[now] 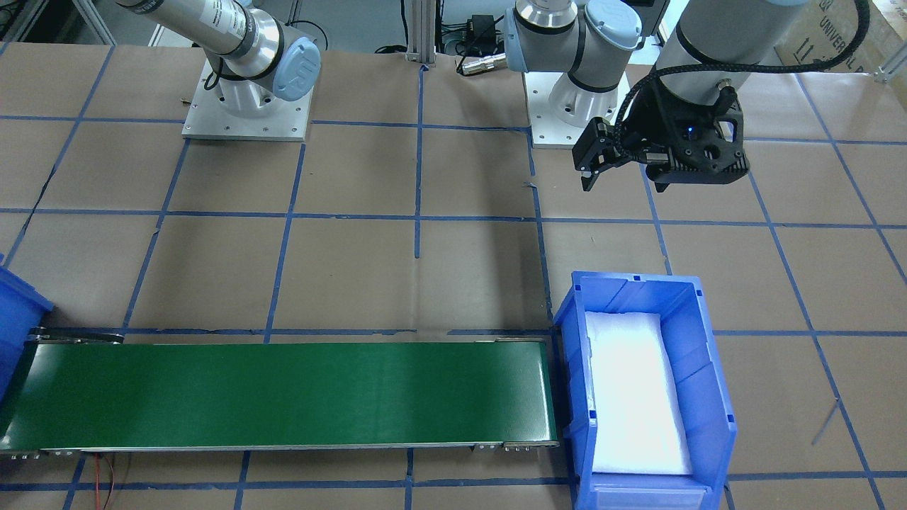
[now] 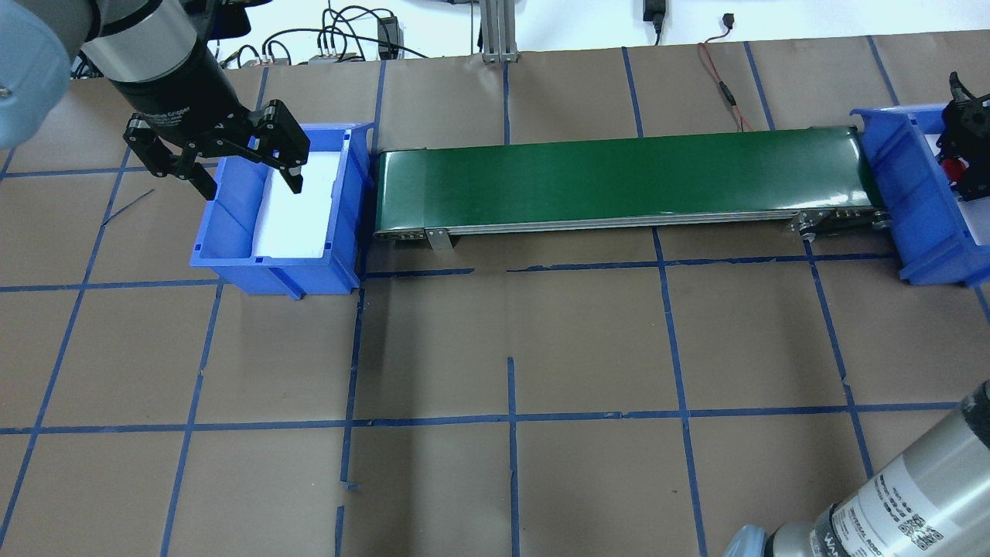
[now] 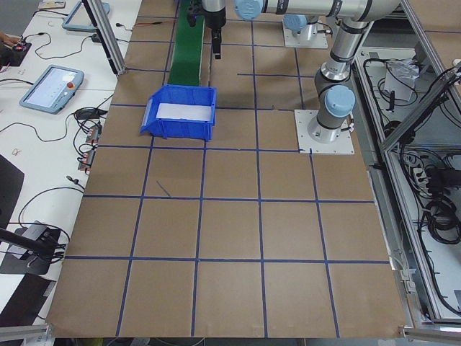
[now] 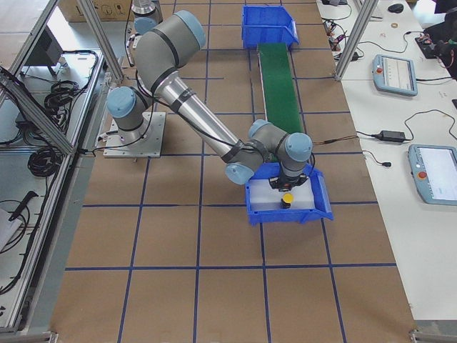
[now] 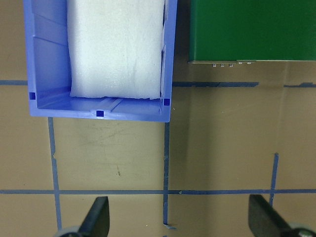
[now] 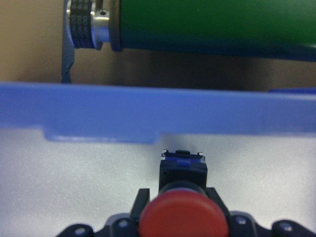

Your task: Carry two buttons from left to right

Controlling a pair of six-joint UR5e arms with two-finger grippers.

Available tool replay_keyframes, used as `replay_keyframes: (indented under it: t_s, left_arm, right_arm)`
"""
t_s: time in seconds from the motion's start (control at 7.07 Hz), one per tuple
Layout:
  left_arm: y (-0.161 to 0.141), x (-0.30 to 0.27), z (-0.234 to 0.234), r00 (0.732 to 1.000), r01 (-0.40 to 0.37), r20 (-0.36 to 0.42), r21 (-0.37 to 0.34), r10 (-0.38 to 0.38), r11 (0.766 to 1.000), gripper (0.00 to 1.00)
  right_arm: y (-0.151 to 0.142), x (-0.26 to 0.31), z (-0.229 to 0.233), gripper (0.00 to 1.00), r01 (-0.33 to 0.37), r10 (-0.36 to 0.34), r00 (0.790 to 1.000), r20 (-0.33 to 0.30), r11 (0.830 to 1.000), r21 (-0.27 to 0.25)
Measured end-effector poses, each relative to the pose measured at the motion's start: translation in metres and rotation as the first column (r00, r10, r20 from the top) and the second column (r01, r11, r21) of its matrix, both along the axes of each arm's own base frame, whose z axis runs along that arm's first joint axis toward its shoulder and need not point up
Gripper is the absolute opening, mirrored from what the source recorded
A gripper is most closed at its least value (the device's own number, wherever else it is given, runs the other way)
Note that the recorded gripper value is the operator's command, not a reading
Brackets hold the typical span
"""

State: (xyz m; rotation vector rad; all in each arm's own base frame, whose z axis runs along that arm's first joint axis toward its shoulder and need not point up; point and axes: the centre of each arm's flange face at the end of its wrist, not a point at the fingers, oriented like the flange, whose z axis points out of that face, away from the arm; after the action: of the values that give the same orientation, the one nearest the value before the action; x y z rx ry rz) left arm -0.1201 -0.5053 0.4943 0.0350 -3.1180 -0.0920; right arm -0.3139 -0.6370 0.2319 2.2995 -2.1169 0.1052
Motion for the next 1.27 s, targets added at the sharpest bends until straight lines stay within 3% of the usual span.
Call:
replay_keyframes:
  t_s: [0.42, 0.71, 0.85, 0.99, 1.13, 1.27]
  left_arm:
    - [0.0, 0.0, 0.001, 1.0, 0.005, 0.003, -0.004, -0.005, 1.0, 1.0]
    - [0.0, 0.0, 0.001, 1.0, 0.008, 0.008, -0.004, -0.008, 1.0, 1.0]
    - [0.0, 0.0, 0.001, 1.0, 0.008, 0.008, -0.003, -0.008, 1.0, 1.0]
    - [0.0, 0.0, 0.001, 1.0, 0.008, 0.007, -0.003, -0.008, 1.0, 1.0]
    - [0.0, 0.0, 0.0, 1.0, 0.008, 0.006, -0.003, -0.008, 1.0, 1.0]
    - [0.0, 0.0, 0.0, 1.0, 0.007, 0.006, -0.003, -0.007, 1.0, 1.0]
  right_arm:
    - [0.009, 0.003, 0.038, 0.73, 0.031, -0.031, 1.0, -0.004, 0.999, 0.035]
    - [0.037, 0.025, 0.125, 0.74, 0.076, -0.076, 0.997, -0.011, 0.997, 0.033]
    - [0.062, 0.046, 0.175, 0.92, 0.141, -0.141, 0.99, -0.013, 0.989, 0.047]
    - [0.084, 0.073, 0.213, 1.0, 0.209, -0.207, 0.978, -0.024, 0.975, 0.081]
    - [0.1, 0.109, 0.241, 1.0, 0.286, -0.282, 0.958, -0.048, 0.95, 0.121]
    - [0.111, 0.149, 0.263, 1.0, 0.376, -0.369, 0.927, -0.072, 0.916, 0.139]
